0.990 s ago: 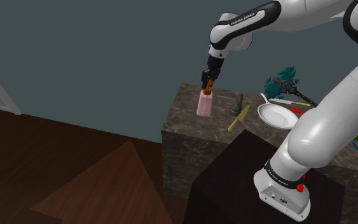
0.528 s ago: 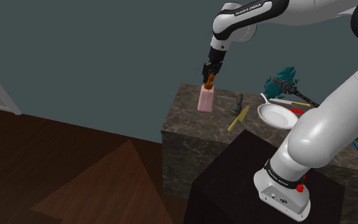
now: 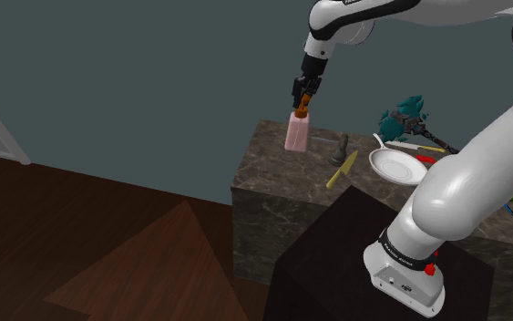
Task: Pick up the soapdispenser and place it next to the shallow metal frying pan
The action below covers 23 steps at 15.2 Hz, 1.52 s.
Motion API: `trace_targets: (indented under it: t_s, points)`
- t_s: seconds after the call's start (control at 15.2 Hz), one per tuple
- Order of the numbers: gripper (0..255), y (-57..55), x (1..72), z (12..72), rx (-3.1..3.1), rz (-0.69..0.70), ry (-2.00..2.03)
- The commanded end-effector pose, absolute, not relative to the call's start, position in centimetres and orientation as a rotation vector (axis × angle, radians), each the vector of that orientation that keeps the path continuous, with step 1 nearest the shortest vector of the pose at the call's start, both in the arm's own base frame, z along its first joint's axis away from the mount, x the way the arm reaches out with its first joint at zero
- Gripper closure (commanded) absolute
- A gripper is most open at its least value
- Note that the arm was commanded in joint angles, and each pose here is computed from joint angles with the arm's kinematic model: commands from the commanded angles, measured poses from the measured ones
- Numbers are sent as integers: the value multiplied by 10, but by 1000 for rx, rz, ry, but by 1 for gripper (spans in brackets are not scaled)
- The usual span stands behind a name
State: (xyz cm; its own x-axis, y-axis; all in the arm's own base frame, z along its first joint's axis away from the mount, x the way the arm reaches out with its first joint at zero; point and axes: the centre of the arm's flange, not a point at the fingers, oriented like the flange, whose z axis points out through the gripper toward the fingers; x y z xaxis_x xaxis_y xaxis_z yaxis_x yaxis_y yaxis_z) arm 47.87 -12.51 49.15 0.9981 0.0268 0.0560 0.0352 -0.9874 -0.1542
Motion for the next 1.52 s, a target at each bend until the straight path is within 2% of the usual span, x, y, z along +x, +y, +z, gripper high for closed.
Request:
trace_targets:
  t_s: [0.0,1.45]
  points:
    - [255,-125,479,503,-2984,-80,-46]
    - [255,-125,479,619,-2984,-80,-46]
